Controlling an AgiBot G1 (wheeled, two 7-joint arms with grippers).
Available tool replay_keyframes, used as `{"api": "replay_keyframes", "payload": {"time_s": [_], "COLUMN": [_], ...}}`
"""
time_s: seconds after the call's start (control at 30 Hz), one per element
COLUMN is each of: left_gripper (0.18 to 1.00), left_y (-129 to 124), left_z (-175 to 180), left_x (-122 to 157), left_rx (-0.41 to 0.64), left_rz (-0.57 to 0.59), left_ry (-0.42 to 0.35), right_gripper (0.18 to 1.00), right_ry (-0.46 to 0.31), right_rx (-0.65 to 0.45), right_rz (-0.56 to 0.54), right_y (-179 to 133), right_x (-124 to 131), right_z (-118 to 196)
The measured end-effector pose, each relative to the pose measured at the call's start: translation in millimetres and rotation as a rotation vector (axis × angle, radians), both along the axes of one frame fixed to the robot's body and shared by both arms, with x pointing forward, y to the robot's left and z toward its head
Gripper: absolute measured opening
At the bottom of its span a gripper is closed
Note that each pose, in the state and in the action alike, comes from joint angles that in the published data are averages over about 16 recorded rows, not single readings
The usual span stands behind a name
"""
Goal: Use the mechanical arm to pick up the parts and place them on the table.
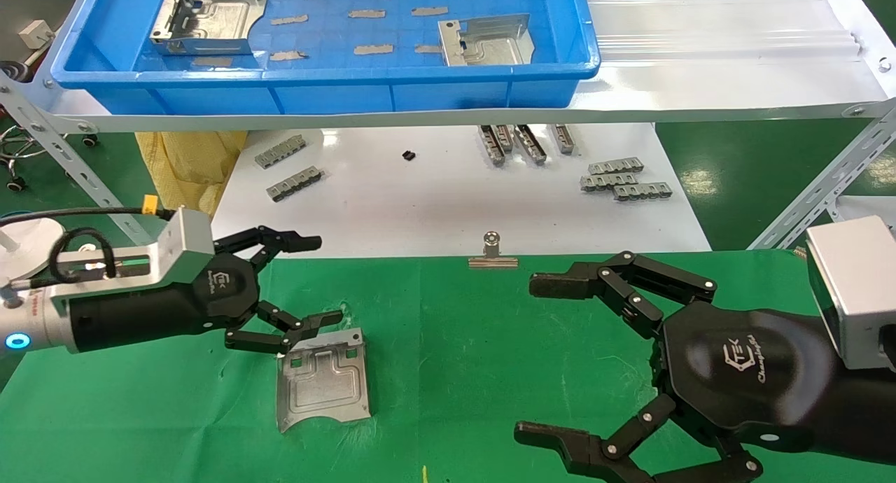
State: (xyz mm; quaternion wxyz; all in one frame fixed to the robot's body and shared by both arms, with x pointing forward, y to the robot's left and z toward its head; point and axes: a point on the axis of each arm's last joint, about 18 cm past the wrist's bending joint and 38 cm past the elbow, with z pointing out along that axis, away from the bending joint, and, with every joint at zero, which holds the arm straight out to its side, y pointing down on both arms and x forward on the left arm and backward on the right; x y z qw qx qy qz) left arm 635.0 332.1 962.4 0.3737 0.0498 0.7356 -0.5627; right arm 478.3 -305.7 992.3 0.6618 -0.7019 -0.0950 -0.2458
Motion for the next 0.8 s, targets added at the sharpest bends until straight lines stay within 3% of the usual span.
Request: {"api": "replay_keyframes", "payload": {"time_s": [0.3, 0.8], "left_gripper": [0.988, 1.001], "left_y": [0, -4], "left_z": [8, 20], "left_x": [-17, -57], "left_rx": [-0.055, -0.119], "left_rz": [-0.034, -0.111], "left_ry": [0.0, 0.016], "right_gripper": [1.0, 1.0], "right_ry": [0.0, 0.0], "right_rx": [0.0, 0.0], "right_rz": [0.0, 0.0], "right_y": [0, 0], "right_x": [0, 0], "right_z": [0, 0]}}
